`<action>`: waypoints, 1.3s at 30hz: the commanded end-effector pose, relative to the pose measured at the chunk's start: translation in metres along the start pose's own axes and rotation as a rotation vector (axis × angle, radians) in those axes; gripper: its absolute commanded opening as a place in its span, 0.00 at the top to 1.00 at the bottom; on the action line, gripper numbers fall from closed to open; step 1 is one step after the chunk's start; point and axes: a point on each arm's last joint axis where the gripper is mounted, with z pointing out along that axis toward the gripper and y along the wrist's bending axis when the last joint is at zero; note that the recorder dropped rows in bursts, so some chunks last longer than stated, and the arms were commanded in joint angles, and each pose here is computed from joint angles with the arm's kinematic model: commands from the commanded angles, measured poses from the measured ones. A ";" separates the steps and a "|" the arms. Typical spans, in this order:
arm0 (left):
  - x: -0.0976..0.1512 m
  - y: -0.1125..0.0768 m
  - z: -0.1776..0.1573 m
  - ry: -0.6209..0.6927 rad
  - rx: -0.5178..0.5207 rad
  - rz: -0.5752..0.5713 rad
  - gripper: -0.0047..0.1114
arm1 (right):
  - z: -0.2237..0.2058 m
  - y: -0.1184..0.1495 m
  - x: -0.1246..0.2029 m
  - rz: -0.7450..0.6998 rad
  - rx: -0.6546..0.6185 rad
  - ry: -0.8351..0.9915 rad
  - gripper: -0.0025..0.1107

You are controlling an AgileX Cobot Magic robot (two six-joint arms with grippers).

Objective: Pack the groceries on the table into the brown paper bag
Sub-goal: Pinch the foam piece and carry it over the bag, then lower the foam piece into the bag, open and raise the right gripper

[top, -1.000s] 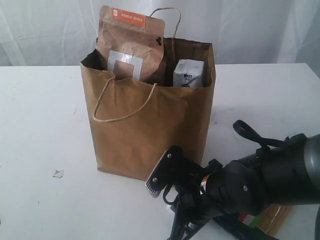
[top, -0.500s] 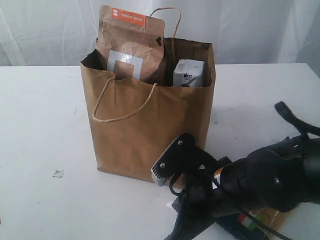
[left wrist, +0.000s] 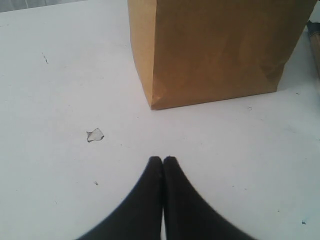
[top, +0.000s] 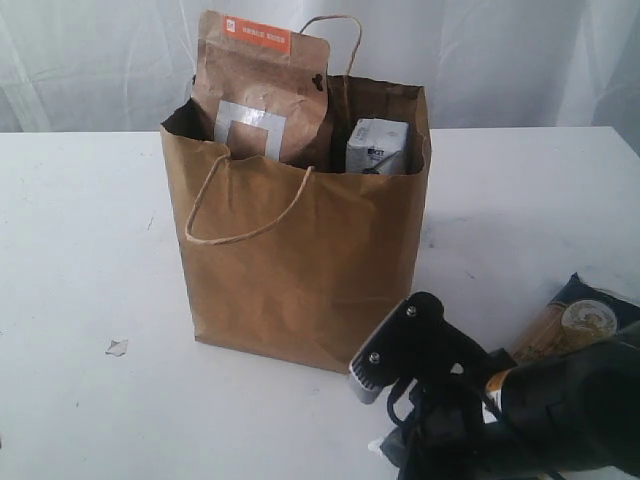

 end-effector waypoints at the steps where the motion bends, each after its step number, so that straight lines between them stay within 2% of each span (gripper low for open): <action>1: 0.001 0.000 0.000 0.000 -0.001 -0.015 0.96 | 0.000 0.001 0.009 0.032 -0.004 0.022 0.98; 6: 0.001 0.000 0.000 0.000 -0.001 -0.015 0.96 | -0.011 0.002 0.007 0.037 -0.002 -0.035 0.98; 15: 0.001 0.000 0.000 0.000 -0.001 -0.015 0.96 | -0.058 0.006 -0.003 0.084 -0.003 -0.268 0.98; 22: 0.001 0.000 0.000 0.000 -0.001 -0.015 0.96 | -0.115 0.010 -0.033 0.037 0.000 -0.511 0.98; 28: 0.001 0.000 0.000 0.000 -0.001 -0.015 0.96 | -0.151 -0.002 -0.069 -0.092 0.121 -0.555 0.98; 39: 0.001 0.000 0.000 0.000 -0.001 -0.015 0.96 | -0.181 -0.040 -0.129 -0.111 0.307 -0.574 0.98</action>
